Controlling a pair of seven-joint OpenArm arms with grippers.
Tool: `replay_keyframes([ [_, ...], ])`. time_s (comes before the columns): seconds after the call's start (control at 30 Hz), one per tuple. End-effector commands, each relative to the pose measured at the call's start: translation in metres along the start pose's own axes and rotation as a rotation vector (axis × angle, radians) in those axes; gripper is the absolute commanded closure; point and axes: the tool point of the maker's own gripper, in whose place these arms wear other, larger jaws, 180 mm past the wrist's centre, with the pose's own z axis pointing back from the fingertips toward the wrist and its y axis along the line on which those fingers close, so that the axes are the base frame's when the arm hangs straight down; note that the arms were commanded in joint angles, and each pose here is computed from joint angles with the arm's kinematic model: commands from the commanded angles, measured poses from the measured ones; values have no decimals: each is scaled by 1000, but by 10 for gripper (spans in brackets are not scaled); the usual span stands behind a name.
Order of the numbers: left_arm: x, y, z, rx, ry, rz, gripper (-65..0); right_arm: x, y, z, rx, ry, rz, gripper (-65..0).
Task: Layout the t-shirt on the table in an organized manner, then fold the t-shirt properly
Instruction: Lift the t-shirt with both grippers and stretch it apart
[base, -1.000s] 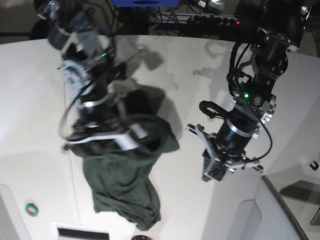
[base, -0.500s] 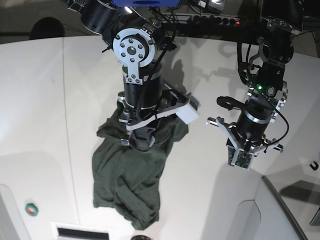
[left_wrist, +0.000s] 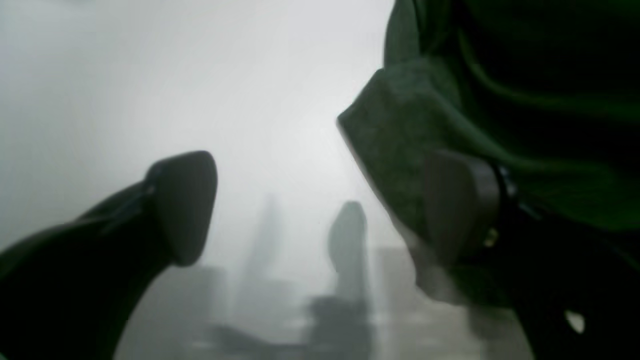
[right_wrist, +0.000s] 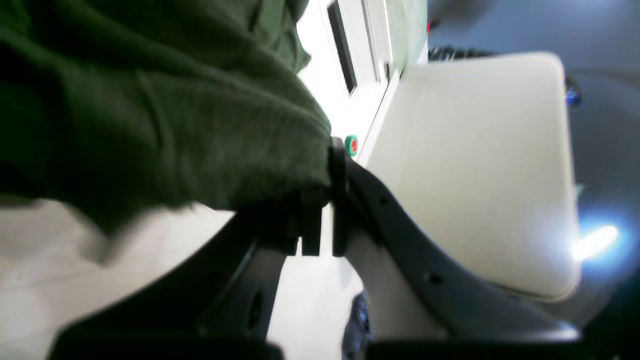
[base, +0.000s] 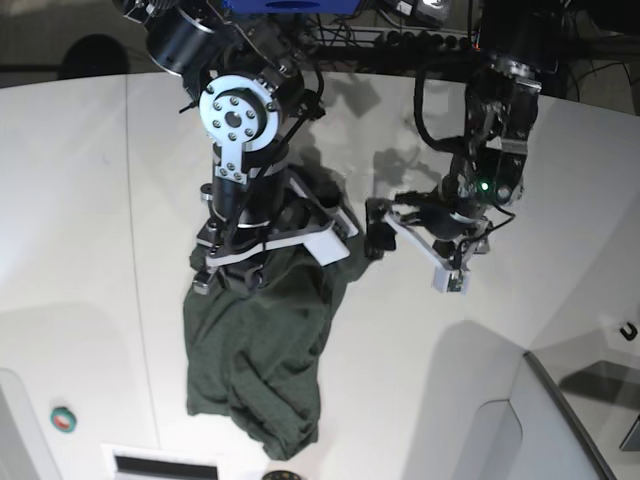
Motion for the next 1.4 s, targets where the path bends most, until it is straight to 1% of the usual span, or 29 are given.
replay_keyframes([
  [0.0,14,-1,-4,-18,-29,39,-630,-5,-9,-1,-25,10,-25,-2],
  [0.1,4,2,-17,-39,17,138,-630,-8,-1,-3,20,10,-58,-2],
  [0.17,2,-4,-23,-86,28,150,-630,-7,3,-3,39,5,-70,-2],
  [0.23,-1,-23,-27,-157,34,144,-630,-7,5,-2,47,6,-71,-2],
  [0.27,-2,-29,-28,-173,35,146,-630,-8,6,-1,49,7,-71,-2],
  [0.43,-12,-47,-38,-198,63,190,-630,-8,7,-1,51,8,-71,-2],
  [0.53,-24,-60,-54,-207,113,238,-629,-8,7,-1,51,8,-71,-2],
  [0.57,-27,-62,-58,-207,127,249,-612,-8,7,-1,51,8,-71,-2],
  [0.6,-28,-64,-61,-208,136,256,-573,-8,7,-1,51,8,-71,-2],
  [0.63,-28,-63,-61,-205,138,258,-508,-8,7,-1,51,8,-71,-2],
  [0.7,-25,-61,-62,-202,127,264,-309,-8,8,-1,53,9,-71,-2],
  [0.77,-13,-59,-64,-197,91,253,-72,-10,11,1,61,11,-70,-2],
  [0.8,-10,-57,-65,-193,83,251,0,-9,12,1,64,7,-70,-2],
  [0.83,-10,-56,-67,-191,84,253,0,-9,13,2,67,7,-69,-2],
  [0.93,18,-35,-65,-176,38,209,0,-10,22,6,92,5,-65,-2],
  [0.97,31,-28,-60,-173,9,183,0,-5,24,8,98,-11,-62,-2],
  [1.03,65,-11,-43,-156,-75,111,0,14,39,19,144,-78,-54,-2],
  [1.13,98,15,-8,-121,-176,10,0,40,60,36,206,-167,-25,-2],
  [1.23,142,43,38,-66,-309,-72,0,60,89,50,279,-242,35,-2],
  [1.3,172,52,72,-37,-405,-124,0,68,94,51,308,-281,52,-2],
  [1.33,187,54,89,-24,-437,-163,0,72,94,52,314,-294,62,-2],
  [1.37,197,55,102,-12,-439,-202,0,78,94,54,317,-316,81,-2],
])
